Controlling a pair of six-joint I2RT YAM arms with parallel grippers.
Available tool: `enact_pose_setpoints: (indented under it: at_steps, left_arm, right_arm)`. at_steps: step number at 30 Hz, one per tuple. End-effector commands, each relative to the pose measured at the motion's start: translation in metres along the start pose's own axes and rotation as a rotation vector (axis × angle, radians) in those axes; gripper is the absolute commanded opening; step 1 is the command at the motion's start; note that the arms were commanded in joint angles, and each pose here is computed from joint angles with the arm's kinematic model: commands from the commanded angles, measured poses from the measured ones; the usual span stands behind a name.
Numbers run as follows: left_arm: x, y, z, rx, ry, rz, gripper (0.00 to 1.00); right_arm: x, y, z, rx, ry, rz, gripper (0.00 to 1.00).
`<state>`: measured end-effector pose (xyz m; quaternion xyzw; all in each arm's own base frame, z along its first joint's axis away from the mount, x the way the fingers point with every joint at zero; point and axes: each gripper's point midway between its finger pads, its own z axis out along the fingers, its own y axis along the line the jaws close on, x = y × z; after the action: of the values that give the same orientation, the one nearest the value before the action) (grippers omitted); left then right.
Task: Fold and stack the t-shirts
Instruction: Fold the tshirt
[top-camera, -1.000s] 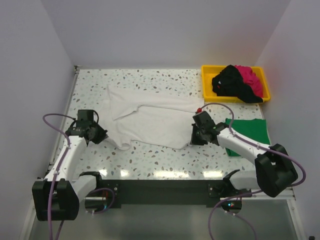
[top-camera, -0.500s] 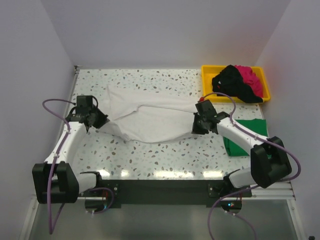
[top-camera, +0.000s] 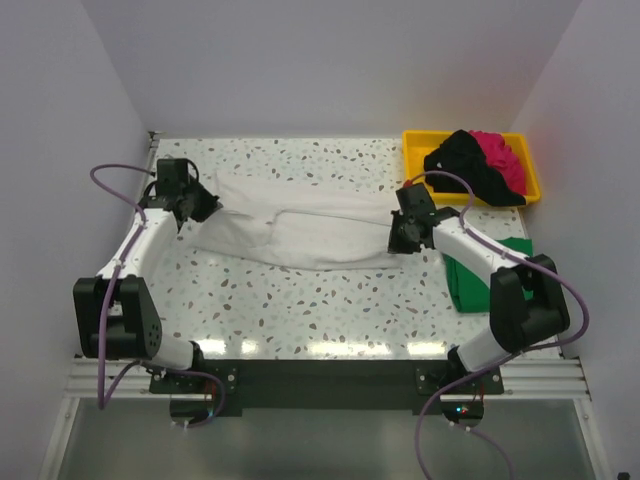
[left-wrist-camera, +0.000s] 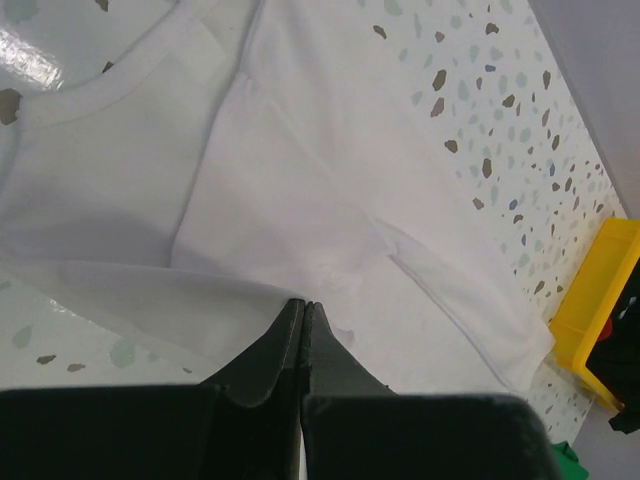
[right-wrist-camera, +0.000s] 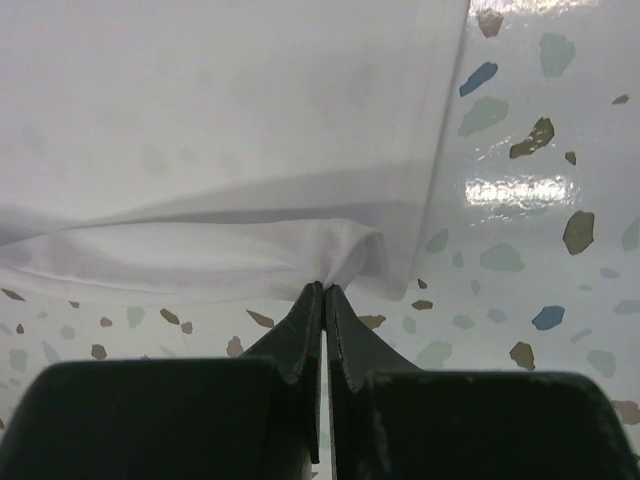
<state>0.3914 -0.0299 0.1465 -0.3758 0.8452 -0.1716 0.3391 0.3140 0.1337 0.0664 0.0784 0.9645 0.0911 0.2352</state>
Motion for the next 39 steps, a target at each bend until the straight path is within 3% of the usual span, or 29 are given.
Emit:
enact_pose_setpoints:
  at_steps: [1, 14, 25, 28, 29, 30, 31, 32, 34, 35, 37, 39]
  left_arm:
    - [-0.036, -0.038, -0.001, 0.099, -0.106, 0.030, 0.00]
    - [-0.070, -0.072, 0.034, 0.133, -0.135, 0.112, 0.00]
    - [-0.074, -0.075, 0.093, 0.106, -0.088, 0.143, 0.00]
    - [-0.073, -0.069, 0.113, 0.081, -0.085, 0.131, 0.00]
    - [-0.076, -0.073, 0.117, 0.089, -0.090, 0.135, 0.03]
    - [-0.073, -0.069, 0.128, 0.081, -0.077, 0.136, 0.12]
    - [-0.071, -0.071, 0.132, 0.088, -0.065, 0.145, 0.29]
    - [-0.077, -0.077, 0.134, 0.100, -0.075, 0.147, 0.39]
    - [-0.074, -0.077, 0.142, 0.098, -0.064, 0.159, 0.64]
    - [-0.077, -0.081, 0.142, 0.106, -0.069, 0.164, 0.85]
    - [-0.076, -0.085, 0.143, 0.108, -0.059, 0.185, 1.00]
    - [-0.077, -0.085, 0.137, 0.099, -0.067, 0.202, 1.00]
  right_arm:
    - [-0.025, 0.003, -0.002, -0.003, -0.044, -0.019, 0.00]
    - [-0.054, -0.005, 0.009, 0.032, -0.072, 0.023, 0.00]
    - [-0.068, -0.016, 0.032, 0.100, -0.071, 0.058, 0.00]
    - [-0.070, -0.017, 0.041, 0.111, -0.068, 0.067, 0.06]
    - [-0.073, -0.016, 0.042, 0.112, -0.076, 0.076, 0.08]
    - [-0.076, -0.017, 0.043, 0.125, -0.092, 0.083, 0.15]
    - [-0.080, -0.019, 0.045, 0.136, -0.109, 0.095, 0.18]
    - [-0.082, -0.021, 0.046, 0.145, -0.114, 0.101, 0.19]
    - [-0.091, -0.020, 0.043, 0.161, -0.141, 0.109, 0.35]
    - [-0.099, -0.019, 0.040, 0.158, -0.160, 0.115, 0.41]
    - [-0.105, -0.020, 0.034, 0.171, -0.179, 0.114, 0.57]
    - [-0.111, -0.021, 0.024, 0.177, -0.207, 0.111, 0.75]
